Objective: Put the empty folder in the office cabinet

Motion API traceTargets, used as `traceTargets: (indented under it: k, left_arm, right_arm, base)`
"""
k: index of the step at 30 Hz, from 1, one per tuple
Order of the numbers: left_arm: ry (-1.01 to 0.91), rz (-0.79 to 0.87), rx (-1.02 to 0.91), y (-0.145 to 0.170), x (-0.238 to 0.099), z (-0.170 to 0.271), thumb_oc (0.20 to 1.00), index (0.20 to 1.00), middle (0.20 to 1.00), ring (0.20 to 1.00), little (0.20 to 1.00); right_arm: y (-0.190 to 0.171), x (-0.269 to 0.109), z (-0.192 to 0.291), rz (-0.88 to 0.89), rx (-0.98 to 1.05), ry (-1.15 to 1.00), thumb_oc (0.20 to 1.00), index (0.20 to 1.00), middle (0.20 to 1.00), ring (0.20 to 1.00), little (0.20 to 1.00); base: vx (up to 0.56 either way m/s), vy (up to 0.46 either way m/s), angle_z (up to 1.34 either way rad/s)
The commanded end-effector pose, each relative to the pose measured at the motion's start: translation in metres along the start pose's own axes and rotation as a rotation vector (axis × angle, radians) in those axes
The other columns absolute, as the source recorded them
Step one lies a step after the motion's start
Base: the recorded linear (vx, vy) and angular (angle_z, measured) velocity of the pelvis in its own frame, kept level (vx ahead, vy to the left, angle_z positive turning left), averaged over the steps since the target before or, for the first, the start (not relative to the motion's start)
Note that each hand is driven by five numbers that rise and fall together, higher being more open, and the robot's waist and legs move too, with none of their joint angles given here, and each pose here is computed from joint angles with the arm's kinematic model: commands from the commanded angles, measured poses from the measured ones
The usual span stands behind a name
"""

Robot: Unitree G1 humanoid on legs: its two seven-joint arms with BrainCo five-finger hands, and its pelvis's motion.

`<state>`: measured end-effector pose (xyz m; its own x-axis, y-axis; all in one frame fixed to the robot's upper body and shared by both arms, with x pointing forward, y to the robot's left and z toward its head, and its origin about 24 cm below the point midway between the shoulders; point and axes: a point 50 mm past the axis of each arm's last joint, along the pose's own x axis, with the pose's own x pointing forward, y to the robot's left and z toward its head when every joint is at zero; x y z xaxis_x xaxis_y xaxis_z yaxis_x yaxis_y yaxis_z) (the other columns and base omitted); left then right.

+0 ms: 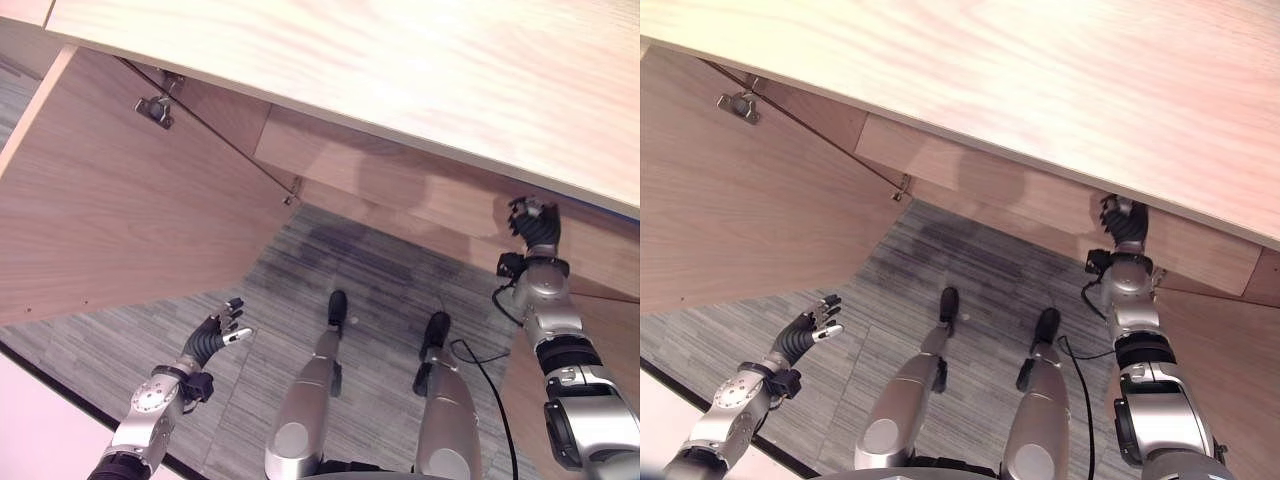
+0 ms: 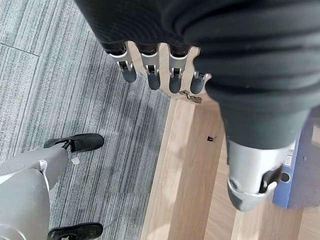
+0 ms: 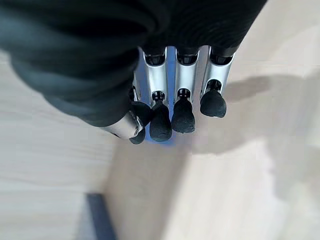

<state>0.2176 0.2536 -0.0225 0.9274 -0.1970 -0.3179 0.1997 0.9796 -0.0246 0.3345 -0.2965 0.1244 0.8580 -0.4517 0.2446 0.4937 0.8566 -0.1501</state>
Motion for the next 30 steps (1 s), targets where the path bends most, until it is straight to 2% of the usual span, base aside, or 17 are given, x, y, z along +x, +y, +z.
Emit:
traceTargets:
  k: [1, 6, 19, 30]
  left_arm:
    - [0.021, 0.001, 0.071, 0.009, -0.005, -0.001, 1.000, 1.000, 1.000, 1.000, 1.000]
    - [0.019, -0.004, 0.076, 0.007, -0.003, 0.000, 1.000, 1.000, 1.000, 1.000, 1.000]
    - [-0.057, -0.051, 0.058, 0.008, -0.006, 0.020, 1.000, 1.000, 1.000, 1.000, 1.000]
    - [-0.121, -0.124, 0.100, 0.009, -0.012, 0.047, 1.000, 1.000, 1.000, 1.000, 1.000]
  right_arm:
    - [-0.015, 0.002, 0.022, -0.045, 0.014, -0.133, 0.200, 0.200, 0.200, 0.200, 0.200]
    - [-0.018, 0.003, 0.027, -0.065, 0.015, -0.154, 0.200, 0.200, 0.200, 0.200, 0.200]
    - [-0.018, 0.023, 0.009, -0.056, -0.039, 0.014, 0.200, 0.200, 0.200, 0.200, 0.200]
    - [-0.039, 0.053, 0.036, -0.089, -0.128, 0.034, 0.200, 0.200, 0.200, 0.200, 0.200]
  base:
    - [0.00, 0.000, 0.00]
    - [0.00, 0.000, 0.00]
    - [0.00, 0.000, 0.00]
    - [0.00, -0.001, 0.01]
